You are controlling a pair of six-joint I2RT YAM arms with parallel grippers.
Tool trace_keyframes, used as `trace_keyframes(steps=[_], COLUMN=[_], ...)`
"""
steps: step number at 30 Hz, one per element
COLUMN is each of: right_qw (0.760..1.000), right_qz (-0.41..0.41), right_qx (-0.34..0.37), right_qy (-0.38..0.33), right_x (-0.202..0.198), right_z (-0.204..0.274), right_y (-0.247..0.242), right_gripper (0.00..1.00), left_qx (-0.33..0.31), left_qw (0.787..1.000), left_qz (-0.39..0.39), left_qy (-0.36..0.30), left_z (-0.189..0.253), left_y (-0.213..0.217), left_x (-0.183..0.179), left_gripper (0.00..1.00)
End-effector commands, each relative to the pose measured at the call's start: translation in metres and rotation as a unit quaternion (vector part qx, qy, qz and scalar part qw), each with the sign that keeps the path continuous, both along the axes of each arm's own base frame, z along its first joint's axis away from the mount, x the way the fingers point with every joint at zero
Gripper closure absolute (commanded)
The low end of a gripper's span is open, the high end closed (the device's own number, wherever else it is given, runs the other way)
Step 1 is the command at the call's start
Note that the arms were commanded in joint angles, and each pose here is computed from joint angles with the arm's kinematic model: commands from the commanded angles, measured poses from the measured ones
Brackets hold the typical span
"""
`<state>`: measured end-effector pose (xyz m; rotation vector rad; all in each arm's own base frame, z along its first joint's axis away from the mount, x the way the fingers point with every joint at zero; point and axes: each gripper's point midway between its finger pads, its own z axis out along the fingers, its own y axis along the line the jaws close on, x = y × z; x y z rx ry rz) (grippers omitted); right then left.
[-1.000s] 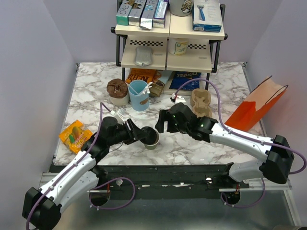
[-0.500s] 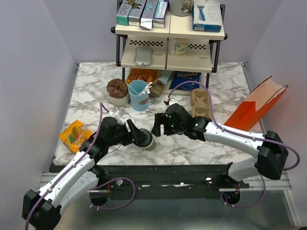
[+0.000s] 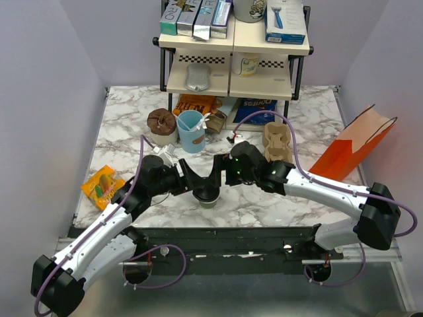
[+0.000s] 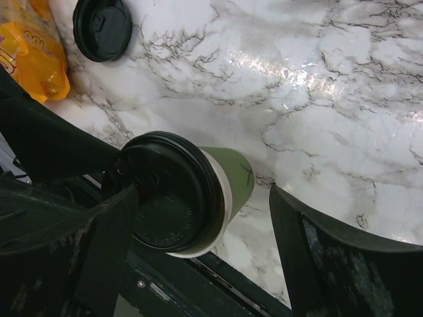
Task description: Pack the takeout coffee
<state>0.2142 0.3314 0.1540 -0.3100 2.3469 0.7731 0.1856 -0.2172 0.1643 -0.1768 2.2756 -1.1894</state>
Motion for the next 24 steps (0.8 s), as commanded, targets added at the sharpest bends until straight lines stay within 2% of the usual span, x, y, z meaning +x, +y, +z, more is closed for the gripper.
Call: trace_keyframes(steps=[1,11,16,24], right_qw=[1.0,0.999,0.998,0.997], right_qz=[0.001,0.019,0.011,0.007], right_qx=[0.019,0.0,-0.024,-0.03], right_qy=[-0.002,0.033,0.06,0.07], right_x=[-0.002,-0.014,-0.019,-0.017], right_z=[0.009,-0.004,-0.019,-0.024], right_y=[0.004,0.002,-0.003,0.0], right_gripper=[0.12,0.15,0.17,0.18], left_qx=[0.001,0.076,0.08,0.09], left_qw=[1.0,0.997,0.997,0.996], left_qz=[-0.019,0.014,0.015,0.017], left_qy=[-0.017,-0.009,-0.011,0.006], left_z=[0.011,0.001,-0.002,-0.016], left_y=[-0.007,0.012,0.015,0.016], left_x=[0.001,0.004,0.002,0.0], left_gripper=[0.23,0.22,0.17,0.17])
